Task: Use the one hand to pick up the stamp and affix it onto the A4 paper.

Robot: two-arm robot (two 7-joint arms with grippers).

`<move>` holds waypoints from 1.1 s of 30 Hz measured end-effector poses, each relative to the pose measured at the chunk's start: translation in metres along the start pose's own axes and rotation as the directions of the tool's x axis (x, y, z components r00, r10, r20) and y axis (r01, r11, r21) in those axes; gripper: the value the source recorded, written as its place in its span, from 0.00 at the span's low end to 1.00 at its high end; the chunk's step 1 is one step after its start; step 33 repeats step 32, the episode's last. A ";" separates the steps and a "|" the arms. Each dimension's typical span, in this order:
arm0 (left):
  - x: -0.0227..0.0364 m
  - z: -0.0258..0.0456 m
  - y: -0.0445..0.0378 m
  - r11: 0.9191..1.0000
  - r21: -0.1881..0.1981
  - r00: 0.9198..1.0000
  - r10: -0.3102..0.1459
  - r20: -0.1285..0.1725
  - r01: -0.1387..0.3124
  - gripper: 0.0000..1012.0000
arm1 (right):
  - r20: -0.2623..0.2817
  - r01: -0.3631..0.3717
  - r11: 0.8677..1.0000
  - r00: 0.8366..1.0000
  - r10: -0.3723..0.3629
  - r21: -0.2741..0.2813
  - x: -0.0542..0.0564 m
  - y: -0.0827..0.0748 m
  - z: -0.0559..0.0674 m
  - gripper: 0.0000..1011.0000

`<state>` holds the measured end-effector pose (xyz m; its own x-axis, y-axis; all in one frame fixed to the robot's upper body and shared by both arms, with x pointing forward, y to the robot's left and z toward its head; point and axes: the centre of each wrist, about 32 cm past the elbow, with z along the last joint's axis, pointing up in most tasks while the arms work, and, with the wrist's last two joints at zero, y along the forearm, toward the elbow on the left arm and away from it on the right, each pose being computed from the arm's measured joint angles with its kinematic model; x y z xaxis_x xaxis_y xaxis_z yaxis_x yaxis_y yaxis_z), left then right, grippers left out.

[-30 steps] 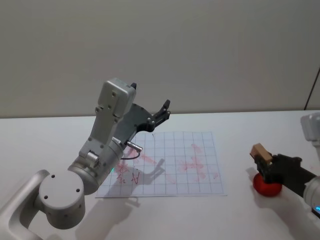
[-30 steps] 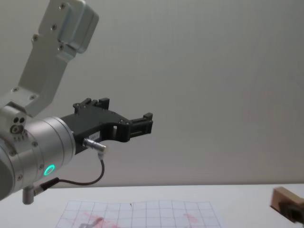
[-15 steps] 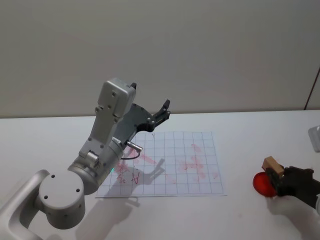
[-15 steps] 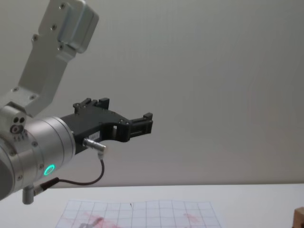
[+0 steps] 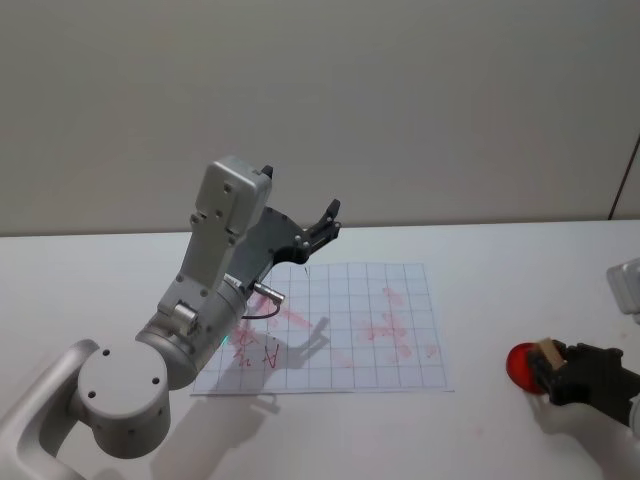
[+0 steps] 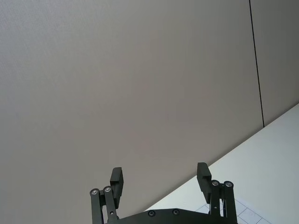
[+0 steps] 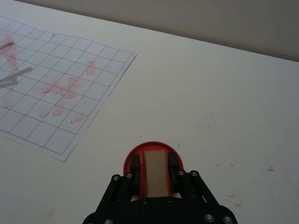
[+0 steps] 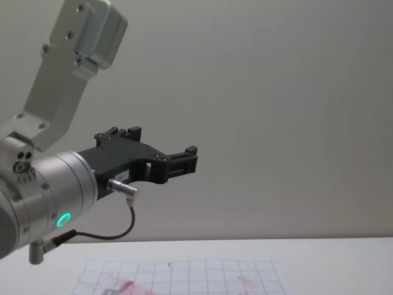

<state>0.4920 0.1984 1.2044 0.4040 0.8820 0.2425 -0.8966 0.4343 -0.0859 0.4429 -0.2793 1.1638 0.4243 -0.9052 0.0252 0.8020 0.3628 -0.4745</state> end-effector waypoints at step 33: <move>0.0000 0.0000 0.0000 1.000 0.000 1.000 0.000 0.000 0.000 0.99 | 0.006 -0.012 1.000 1.000 0.012 -0.022 0.000 0.002 -0.002 0.99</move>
